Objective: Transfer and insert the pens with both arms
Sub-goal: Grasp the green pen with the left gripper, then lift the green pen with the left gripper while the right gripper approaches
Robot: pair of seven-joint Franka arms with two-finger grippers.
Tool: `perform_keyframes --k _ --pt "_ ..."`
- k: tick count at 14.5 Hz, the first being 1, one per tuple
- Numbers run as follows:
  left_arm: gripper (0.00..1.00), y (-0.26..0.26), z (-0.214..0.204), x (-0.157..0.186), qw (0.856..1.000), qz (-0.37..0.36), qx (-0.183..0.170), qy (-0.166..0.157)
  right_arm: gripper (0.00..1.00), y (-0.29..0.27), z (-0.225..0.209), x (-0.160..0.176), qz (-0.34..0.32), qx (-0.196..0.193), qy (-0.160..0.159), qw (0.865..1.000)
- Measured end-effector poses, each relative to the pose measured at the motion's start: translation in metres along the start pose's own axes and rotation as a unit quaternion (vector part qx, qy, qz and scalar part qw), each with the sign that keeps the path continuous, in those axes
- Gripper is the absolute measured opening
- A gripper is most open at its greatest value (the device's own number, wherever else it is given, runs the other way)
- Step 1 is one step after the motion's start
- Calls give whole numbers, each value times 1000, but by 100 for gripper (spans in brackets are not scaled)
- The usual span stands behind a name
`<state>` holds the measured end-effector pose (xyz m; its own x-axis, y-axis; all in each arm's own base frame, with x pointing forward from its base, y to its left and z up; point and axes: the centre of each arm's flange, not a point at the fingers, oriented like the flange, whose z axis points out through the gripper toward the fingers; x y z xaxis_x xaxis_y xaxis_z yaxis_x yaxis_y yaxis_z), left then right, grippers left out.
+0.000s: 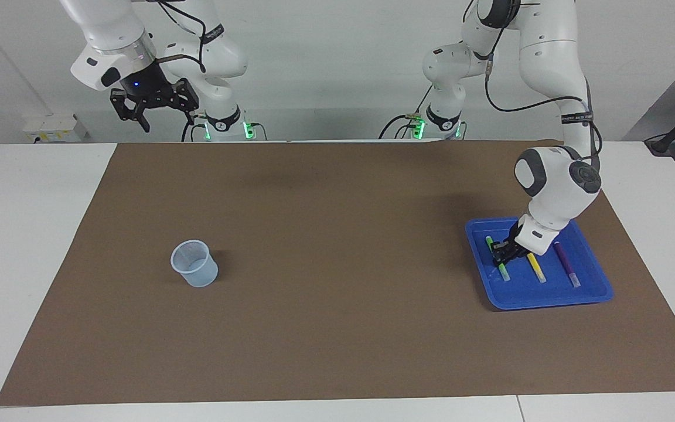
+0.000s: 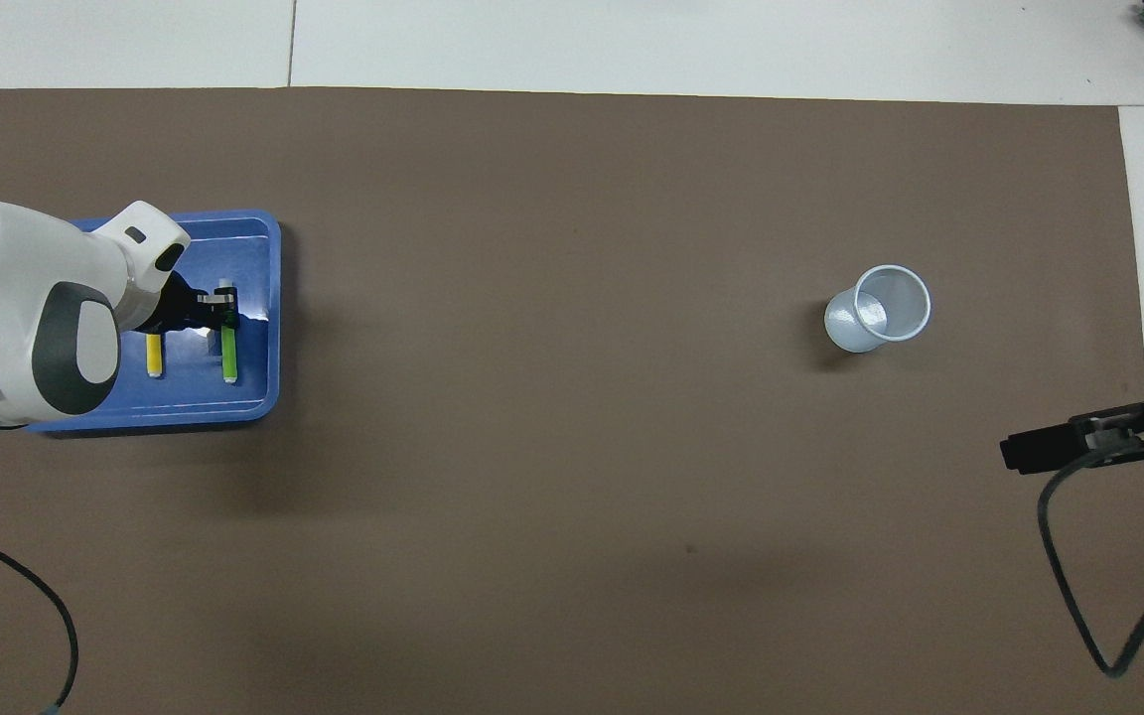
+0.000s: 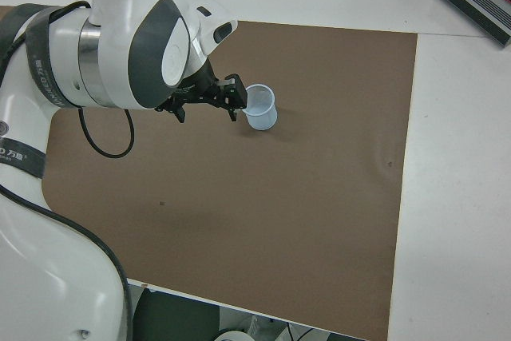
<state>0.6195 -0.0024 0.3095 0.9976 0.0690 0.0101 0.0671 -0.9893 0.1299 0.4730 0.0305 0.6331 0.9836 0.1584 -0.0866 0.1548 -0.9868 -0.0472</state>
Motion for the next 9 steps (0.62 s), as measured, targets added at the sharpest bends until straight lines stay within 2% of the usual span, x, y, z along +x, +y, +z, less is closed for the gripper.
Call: perform_keyframes --k 2,6,9 --pt "17 2 -16 6 1000 1 -1 -13 100 -1 0 0 -1 0 0 1000" --pt "17 4 -43 15 1000 1 -3 -11 100 -7 0 1 -5 16 1 1000" --pt "17 15 -66 19 999 -9 -31 -25 100 -11 3 5 -6 36 12 999"
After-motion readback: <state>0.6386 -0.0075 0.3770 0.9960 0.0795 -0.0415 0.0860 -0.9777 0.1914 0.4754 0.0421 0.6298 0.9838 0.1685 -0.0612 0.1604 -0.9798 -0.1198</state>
